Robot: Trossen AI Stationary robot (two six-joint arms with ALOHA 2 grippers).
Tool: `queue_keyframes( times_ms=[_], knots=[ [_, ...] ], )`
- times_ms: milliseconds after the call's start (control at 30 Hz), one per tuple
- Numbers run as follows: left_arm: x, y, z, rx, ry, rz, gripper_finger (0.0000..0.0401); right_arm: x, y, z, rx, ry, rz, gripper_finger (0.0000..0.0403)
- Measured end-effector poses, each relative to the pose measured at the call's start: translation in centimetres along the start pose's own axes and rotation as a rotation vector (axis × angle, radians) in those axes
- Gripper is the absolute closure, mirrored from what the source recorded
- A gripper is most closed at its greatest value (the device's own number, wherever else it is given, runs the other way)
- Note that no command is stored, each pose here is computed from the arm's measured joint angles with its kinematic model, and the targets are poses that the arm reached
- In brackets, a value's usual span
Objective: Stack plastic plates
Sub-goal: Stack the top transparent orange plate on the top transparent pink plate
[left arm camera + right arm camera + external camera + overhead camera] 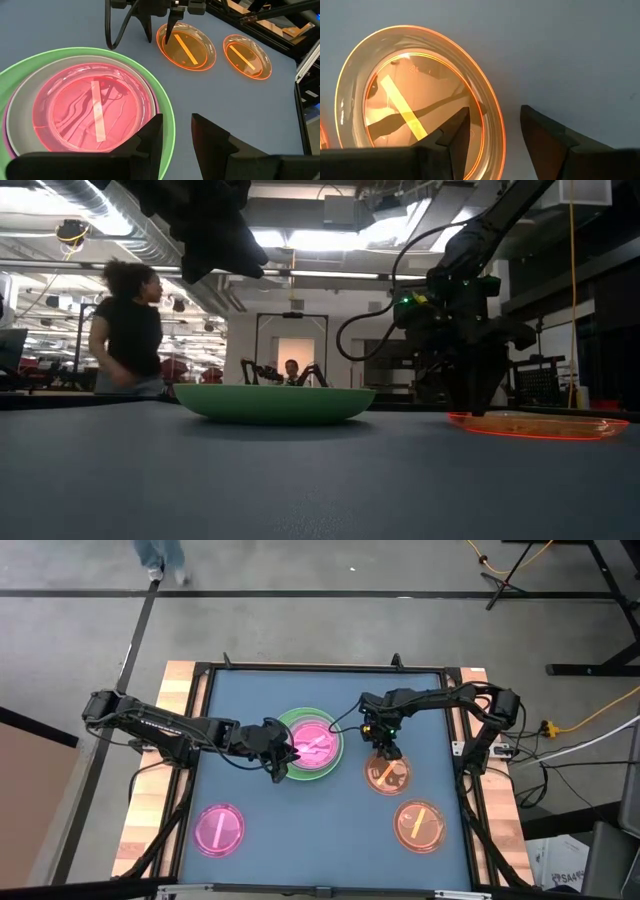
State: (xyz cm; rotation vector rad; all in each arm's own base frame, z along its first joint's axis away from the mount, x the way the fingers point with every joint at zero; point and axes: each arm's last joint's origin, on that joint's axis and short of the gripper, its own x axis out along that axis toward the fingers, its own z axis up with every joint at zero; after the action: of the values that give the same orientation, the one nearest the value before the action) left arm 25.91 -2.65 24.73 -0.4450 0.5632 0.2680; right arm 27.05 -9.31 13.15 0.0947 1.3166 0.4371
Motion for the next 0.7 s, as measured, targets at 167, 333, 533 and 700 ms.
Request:
queue_keyframes(
  times_ms=[167,333,533,700],
  knots=[
    [0.0,0.0,0.0,0.0,0.0,0.0,0.0306,0.03,-0.04,0.01,-0.001,0.001,-0.006,0.0261],
    [0.0,0.0,0.0,0.0,0.0,0.0,0.0306,0.03,-0.08,0.04,-0.003,-0.001,-0.011,0.0295],
    [0.0,0.0,0.0,0.0,0.0,0.0,0.0306,0.04,-0.11,0.05,-0.003,0.0,-0.015,0.0325],
    [0.0,0.0,0.0,0.0,0.0,0.0,0.0306,0.05,-0.12,0.07,0.012,-0.003,-0.015,0.035]
  ],
)
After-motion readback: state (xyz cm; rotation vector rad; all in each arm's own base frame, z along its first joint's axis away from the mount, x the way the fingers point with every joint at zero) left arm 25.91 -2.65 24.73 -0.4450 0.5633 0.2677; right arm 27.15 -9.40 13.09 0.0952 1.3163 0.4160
